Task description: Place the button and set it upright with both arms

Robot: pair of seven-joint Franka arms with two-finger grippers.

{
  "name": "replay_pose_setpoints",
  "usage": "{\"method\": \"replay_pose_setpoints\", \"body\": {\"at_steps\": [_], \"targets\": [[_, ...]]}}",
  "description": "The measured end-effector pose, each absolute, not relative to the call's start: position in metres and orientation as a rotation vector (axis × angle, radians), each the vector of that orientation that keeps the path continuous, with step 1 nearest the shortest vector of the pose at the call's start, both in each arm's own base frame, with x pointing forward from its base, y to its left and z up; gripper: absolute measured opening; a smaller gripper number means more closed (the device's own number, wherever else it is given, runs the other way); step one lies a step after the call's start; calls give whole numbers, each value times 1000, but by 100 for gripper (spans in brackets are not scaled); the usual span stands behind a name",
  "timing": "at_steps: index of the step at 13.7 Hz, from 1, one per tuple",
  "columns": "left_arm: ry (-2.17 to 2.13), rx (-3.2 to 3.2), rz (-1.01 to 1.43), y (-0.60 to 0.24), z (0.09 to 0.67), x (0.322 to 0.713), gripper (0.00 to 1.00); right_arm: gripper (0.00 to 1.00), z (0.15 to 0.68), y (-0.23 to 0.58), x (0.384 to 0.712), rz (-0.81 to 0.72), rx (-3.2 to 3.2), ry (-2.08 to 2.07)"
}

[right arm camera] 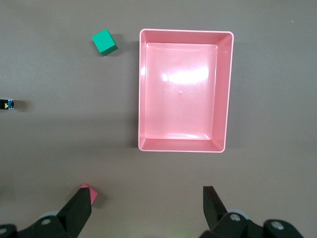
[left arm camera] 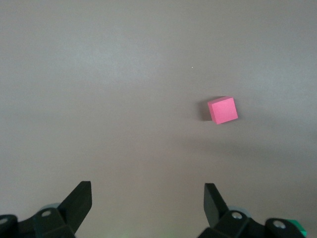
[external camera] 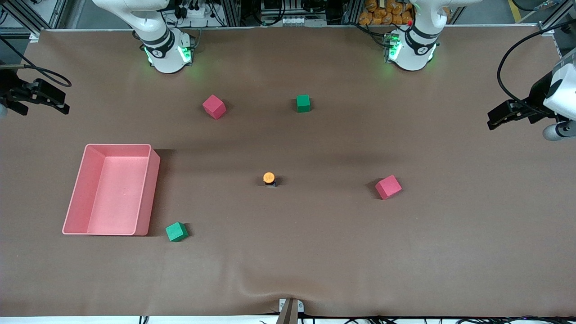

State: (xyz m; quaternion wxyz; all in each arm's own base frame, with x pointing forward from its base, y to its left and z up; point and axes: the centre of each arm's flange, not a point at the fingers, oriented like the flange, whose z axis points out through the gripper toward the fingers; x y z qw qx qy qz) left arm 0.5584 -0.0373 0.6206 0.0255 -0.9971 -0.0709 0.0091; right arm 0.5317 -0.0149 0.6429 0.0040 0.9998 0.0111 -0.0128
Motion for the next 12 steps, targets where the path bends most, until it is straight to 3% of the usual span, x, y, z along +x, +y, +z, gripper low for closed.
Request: {"method": "replay_pose_setpoints", "body": {"at_steps": [12], "targets": [[-154,-3105,-58,-64,658,543,100,100,643,-19,532,-42,3134,23]]}}
